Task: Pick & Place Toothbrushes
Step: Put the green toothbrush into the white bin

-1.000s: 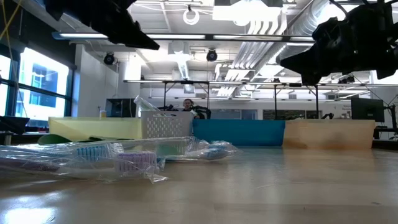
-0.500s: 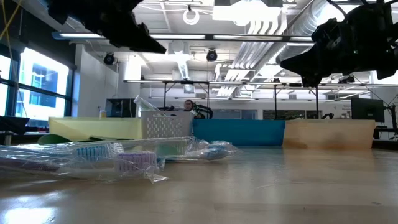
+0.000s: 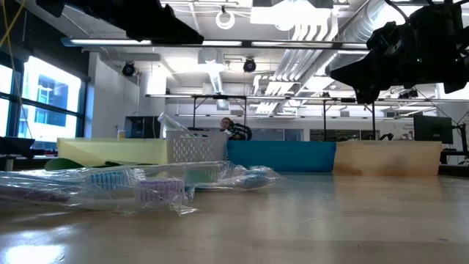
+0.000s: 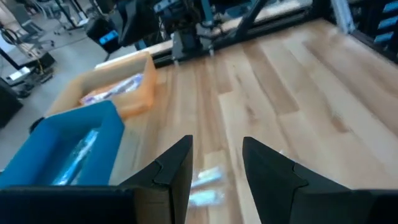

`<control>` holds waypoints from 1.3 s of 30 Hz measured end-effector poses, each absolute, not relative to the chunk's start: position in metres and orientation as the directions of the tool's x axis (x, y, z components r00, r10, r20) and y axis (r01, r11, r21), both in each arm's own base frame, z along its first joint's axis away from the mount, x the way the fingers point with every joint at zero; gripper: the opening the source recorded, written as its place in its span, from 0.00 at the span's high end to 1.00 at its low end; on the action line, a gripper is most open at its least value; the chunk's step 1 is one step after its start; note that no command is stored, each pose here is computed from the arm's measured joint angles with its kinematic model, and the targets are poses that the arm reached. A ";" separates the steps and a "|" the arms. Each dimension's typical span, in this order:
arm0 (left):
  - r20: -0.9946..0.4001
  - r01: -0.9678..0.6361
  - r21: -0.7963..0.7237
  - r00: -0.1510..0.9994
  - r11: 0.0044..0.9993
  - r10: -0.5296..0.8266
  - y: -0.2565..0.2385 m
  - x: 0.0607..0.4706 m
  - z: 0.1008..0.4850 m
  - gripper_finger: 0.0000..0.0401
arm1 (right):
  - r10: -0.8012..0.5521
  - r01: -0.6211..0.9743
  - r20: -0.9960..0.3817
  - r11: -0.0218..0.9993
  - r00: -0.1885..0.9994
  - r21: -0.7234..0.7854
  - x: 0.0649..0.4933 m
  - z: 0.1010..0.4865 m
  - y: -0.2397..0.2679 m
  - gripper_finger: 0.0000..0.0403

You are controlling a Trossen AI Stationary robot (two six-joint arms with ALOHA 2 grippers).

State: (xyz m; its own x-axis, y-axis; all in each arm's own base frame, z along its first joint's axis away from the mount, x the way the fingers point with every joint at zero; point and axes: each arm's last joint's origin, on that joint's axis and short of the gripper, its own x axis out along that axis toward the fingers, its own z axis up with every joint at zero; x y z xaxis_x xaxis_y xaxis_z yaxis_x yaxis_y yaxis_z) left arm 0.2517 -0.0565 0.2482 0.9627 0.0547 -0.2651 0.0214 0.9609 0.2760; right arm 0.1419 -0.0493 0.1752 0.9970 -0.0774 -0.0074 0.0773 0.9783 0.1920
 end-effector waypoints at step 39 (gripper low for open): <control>-0.317 0.115 0.197 0.947 0.974 -0.047 -0.092 0.259 0.225 0.66 | -0.061 0.068 -0.044 0.982 0.997 0.174 0.142 0.172 -0.049 0.99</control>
State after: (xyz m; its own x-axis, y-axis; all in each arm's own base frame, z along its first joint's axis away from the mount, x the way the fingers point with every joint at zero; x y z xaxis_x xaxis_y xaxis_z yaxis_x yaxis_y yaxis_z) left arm 0.2588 -0.0920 0.2252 0.9473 -0.0473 -0.3169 0.1146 0.9737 0.1971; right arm 0.1419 -0.0489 0.1716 0.9972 -0.0614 -0.0438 0.0681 0.9823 0.1745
